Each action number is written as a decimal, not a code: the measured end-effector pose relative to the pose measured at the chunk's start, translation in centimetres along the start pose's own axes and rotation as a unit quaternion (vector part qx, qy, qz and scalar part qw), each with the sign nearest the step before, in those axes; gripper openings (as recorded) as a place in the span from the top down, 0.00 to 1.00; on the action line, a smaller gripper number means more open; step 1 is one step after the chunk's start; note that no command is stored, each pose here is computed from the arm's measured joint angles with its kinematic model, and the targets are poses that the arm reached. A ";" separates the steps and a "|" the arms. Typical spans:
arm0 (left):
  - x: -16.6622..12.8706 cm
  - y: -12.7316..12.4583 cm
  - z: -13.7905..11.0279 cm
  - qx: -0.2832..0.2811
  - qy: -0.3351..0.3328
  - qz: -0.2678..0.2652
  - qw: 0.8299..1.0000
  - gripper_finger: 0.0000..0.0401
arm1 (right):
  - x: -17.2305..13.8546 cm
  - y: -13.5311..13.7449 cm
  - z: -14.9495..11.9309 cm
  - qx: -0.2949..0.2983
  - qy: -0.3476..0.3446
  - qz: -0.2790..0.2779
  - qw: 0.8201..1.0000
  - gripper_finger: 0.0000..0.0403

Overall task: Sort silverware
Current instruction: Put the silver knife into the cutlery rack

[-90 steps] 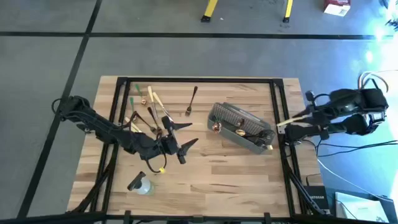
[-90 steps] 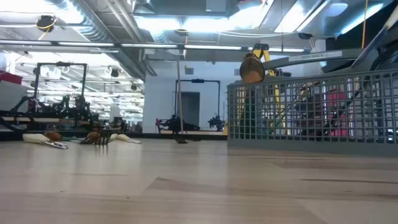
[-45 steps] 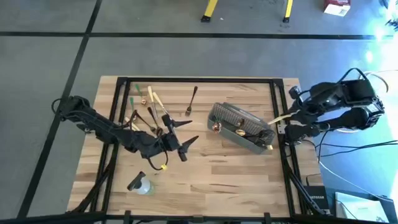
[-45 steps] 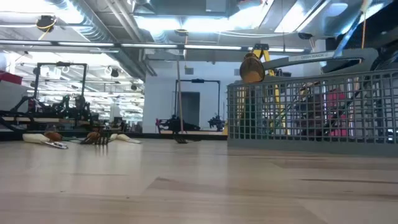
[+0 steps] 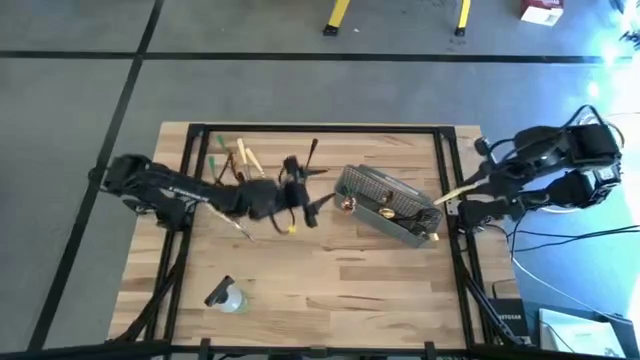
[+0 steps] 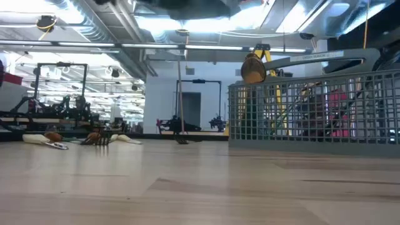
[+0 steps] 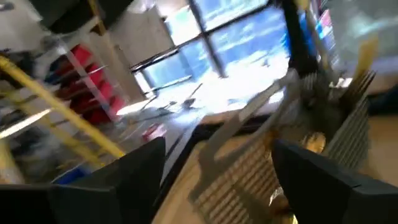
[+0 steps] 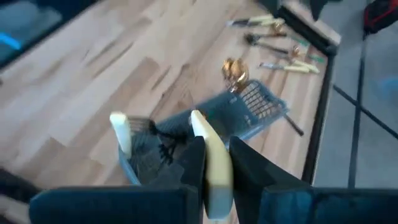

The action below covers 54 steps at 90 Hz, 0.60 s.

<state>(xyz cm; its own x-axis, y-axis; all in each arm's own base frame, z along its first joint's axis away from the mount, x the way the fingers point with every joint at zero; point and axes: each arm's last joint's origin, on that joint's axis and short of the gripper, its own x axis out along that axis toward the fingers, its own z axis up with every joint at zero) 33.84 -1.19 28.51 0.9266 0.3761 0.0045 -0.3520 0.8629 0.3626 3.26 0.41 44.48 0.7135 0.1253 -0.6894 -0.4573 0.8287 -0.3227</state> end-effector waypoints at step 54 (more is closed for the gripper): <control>3.3 3.3 -3.9 -0.306 0.134 0.009 0.942 0.31 | -2.8 -0.6 1.2 0.009 -0.036 -0.053 0.998 0.93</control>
<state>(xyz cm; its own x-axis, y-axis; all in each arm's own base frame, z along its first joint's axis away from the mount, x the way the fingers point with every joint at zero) 35.26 4.20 26.10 0.8823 0.3926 -0.2596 -0.4530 0.8580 -0.2419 2.11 0.21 47.37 0.7942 0.0756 -0.6029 -0.3680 0.8495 -0.3782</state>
